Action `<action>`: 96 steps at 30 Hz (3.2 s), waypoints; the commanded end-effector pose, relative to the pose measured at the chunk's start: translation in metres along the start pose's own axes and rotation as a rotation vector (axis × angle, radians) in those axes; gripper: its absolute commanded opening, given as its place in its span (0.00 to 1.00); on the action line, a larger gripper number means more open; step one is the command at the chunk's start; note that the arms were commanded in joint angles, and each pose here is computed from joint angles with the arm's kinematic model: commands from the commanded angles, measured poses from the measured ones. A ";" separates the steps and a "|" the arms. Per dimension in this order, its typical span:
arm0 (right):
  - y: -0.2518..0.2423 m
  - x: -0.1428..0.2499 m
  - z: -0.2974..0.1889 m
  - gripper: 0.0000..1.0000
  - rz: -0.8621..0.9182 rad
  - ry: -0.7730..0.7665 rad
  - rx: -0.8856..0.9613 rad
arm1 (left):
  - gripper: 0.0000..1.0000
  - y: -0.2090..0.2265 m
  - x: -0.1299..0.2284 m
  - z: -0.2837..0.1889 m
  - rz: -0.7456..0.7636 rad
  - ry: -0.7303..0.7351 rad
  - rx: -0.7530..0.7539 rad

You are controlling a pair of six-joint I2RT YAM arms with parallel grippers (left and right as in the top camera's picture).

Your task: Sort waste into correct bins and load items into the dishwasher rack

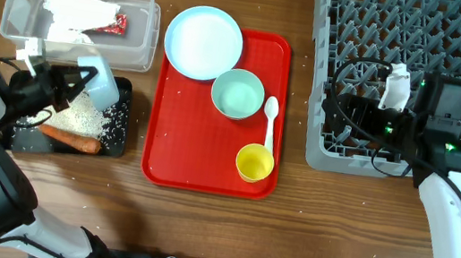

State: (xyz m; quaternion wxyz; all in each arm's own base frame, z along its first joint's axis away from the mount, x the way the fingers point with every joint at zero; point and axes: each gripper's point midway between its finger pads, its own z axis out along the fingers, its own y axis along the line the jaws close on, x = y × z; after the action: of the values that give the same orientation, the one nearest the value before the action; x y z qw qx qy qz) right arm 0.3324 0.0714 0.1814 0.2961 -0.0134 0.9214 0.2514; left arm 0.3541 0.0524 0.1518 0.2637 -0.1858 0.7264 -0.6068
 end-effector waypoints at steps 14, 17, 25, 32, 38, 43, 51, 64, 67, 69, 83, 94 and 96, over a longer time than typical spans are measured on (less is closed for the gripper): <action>-0.001 -0.002 0.001 1.00 0.000 0.000 0.008 | 0.04 -0.007 -0.036 -0.087 -0.133 -0.253 0.105; -0.001 -0.002 0.001 1.00 0.001 0.000 0.008 | 0.04 -0.004 -0.039 -0.098 -0.208 -0.282 0.112; -0.001 -0.002 0.001 1.00 0.003 0.003 0.008 | 0.04 -0.001 -0.034 -0.097 -0.402 -0.277 0.124; -0.001 -0.003 0.001 1.00 0.000 -0.003 0.008 | 0.04 -0.011 -0.035 -0.088 -0.318 -0.249 0.129; -0.001 -0.003 0.001 1.00 -0.001 -0.003 0.008 | 0.04 -0.079 -0.017 -0.037 0.027 -0.108 0.058; -0.001 -0.001 0.001 1.00 0.003 0.004 0.008 | 0.04 -0.088 0.016 0.018 0.226 -0.026 -0.234; -0.001 -0.001 0.001 1.00 0.003 0.005 0.008 | 0.04 -0.046 0.103 0.092 0.404 0.249 -0.661; -0.001 -0.001 0.001 1.00 0.003 0.005 0.009 | 0.04 0.016 0.196 0.147 0.720 0.557 -0.968; -0.001 -0.001 0.001 1.00 0.003 0.007 0.009 | 0.04 0.046 0.213 0.157 0.731 0.641 -1.021; -0.001 -0.001 0.001 1.00 0.002 0.007 0.010 | 0.04 0.058 0.223 0.160 0.733 0.683 -1.035; -0.003 -0.003 0.001 1.00 -0.001 -0.003 0.023 | 0.46 0.070 0.229 0.168 0.738 0.707 -1.038; -0.004 -0.005 0.001 1.00 -0.005 -0.011 0.026 | 0.72 0.001 0.207 0.184 0.821 0.553 -0.903; -0.003 -0.007 0.001 1.00 -0.010 -0.019 0.025 | 0.79 -0.018 0.203 0.182 0.842 0.513 -0.867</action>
State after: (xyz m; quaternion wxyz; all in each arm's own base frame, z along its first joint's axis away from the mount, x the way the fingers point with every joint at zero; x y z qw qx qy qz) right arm 0.3341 0.0685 0.1808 0.2992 -0.0109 0.9228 0.2426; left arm 0.2921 -0.2096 0.0731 0.1417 0.1752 0.9683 -0.1079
